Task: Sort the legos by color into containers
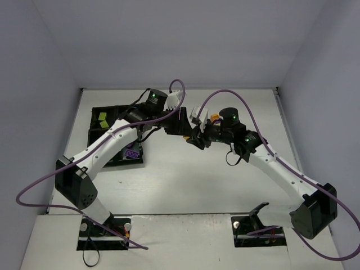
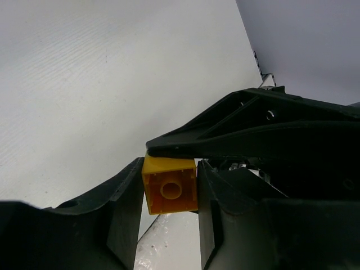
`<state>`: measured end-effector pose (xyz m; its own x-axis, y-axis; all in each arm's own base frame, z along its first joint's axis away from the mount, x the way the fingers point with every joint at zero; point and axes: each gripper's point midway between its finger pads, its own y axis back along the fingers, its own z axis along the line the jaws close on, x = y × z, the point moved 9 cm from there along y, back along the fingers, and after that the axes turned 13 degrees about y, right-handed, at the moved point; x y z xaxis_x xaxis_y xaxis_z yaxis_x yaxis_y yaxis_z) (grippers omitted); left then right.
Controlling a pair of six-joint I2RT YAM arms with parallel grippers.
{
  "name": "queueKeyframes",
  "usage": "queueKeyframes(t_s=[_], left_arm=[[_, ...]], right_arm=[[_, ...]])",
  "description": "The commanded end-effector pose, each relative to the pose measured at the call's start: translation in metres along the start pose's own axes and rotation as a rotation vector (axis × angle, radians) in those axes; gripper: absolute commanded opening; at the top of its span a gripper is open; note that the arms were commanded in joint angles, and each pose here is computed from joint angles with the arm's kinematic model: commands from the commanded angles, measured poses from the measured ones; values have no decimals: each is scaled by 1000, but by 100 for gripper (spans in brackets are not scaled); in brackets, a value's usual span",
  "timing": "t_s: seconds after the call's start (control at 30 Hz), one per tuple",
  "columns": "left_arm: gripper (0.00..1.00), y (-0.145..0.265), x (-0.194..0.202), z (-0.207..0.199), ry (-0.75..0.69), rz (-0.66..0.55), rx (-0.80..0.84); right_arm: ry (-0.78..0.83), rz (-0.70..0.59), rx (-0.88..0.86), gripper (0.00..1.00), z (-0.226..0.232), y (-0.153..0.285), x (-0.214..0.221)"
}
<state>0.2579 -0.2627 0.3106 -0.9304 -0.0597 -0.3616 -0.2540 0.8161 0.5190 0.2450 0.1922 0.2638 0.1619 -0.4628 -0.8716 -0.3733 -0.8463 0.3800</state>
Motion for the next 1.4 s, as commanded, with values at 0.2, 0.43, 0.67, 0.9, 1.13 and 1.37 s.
queueKeyframes(t_s=[0.2,0.43,0.67,0.9,1.13,1.37], left_arm=[[2,25,-14,-24,-74,-64,98],[2,23,-13,-23,-69,-55,98],[2,19,-12,-21,-50,-49,116],[2,16,-13,-19,-42,-52,120],[2,21,-18,-14,-23,-70,116],[2,59,-39,5,23,-159,91]], right_arm=[[33,-44,62,42,-3,7,-9],[36,-46,63,42,-5,6,-10],[34,-73,68,42,-7,6,-16],[33,-89,78,26,-8,8,-20],[24,-61,99,0,-5,10,-11],[-16,-16,114,0,5,12,7]])
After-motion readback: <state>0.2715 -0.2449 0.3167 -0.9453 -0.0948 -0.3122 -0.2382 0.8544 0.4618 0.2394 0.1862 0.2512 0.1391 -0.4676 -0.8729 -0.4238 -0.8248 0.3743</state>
